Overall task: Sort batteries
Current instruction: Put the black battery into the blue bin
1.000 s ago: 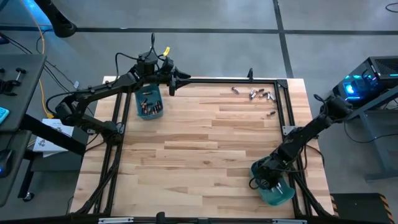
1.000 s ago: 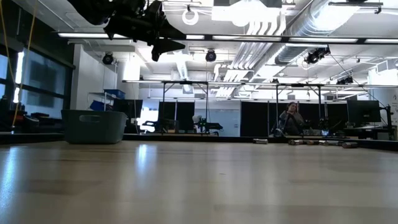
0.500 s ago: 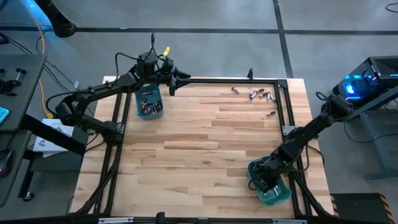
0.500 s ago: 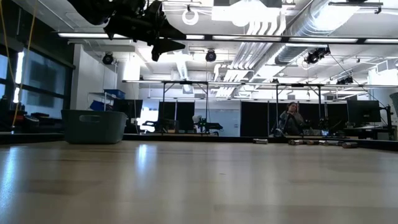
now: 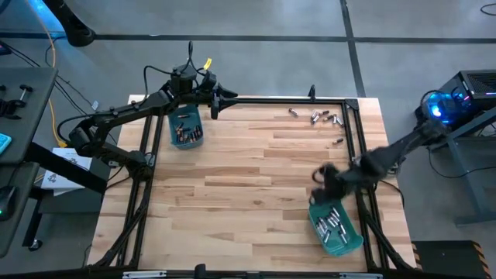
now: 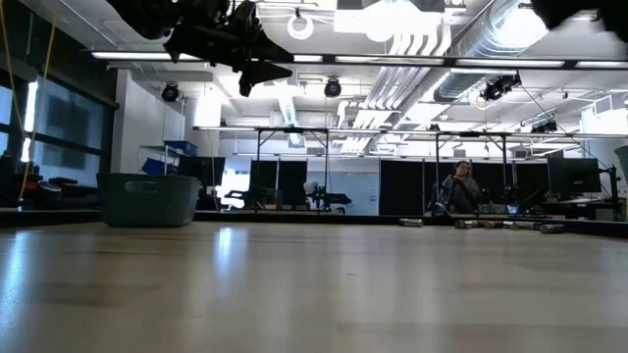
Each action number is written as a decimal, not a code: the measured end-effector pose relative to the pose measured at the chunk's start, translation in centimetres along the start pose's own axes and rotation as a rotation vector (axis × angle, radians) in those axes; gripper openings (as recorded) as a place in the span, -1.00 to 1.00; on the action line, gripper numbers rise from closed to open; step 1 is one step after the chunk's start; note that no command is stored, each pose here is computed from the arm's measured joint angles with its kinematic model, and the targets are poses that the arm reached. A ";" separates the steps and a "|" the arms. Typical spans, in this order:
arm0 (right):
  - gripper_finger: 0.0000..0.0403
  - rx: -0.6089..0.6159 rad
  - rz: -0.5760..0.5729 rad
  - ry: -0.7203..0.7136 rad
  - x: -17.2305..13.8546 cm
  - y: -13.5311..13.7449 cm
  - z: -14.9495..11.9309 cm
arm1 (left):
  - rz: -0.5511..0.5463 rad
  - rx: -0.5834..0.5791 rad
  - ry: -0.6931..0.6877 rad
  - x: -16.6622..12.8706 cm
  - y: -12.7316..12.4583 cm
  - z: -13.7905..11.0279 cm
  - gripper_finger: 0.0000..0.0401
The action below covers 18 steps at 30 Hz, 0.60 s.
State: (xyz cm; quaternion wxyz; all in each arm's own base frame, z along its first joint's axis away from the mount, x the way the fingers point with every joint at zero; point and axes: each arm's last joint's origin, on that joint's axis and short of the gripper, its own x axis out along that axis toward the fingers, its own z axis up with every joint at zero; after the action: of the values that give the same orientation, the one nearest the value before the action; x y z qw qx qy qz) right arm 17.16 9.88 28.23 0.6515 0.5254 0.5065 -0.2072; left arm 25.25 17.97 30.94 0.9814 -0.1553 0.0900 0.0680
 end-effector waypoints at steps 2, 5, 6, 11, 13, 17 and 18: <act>-0.04 -0.094 -0.039 -0.125 -1.9 0.5 1.8 | 0.000 0.001 0.000 0.0 0.0 0.0 -0.18; -0.04 -0.267 -0.116 -0.279 -4.0 0.9 4.9 | 0.000 0.001 0.000 0.0 0.0 0.0 -0.18; -0.04 -0.313 -0.155 -0.305 -4.5 0.8 6.1 | 0.000 0.001 0.000 0.0 0.0 0.0 -0.18; -0.04 -0.436 -0.396 -0.261 -4.5 -1.4 12.4 | 0.000 0.001 0.000 0.0 0.0 0.0 -0.18; -0.04 -0.472 -0.502 -0.180 -3.9 -2.7 15.0 | 0.000 0.001 0.000 0.0 0.0 0.0 -0.18; 0.05 -0.588 -0.616 0.017 -2.2 -5.2 19.8 | 0.000 -0.010 0.000 0.0 0.0 0.0 -0.18; 0.09 -0.610 -0.632 0.069 -1.6 -5.8 20.8 | 0.000 -0.019 0.000 0.0 0.0 0.0 -0.18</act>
State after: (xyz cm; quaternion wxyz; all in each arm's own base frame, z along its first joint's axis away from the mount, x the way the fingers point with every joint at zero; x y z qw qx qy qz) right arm 21.07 -11.22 25.58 0.6641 0.1346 0.7019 -0.2197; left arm 25.25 17.97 30.93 0.9799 -0.1645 0.0895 0.0688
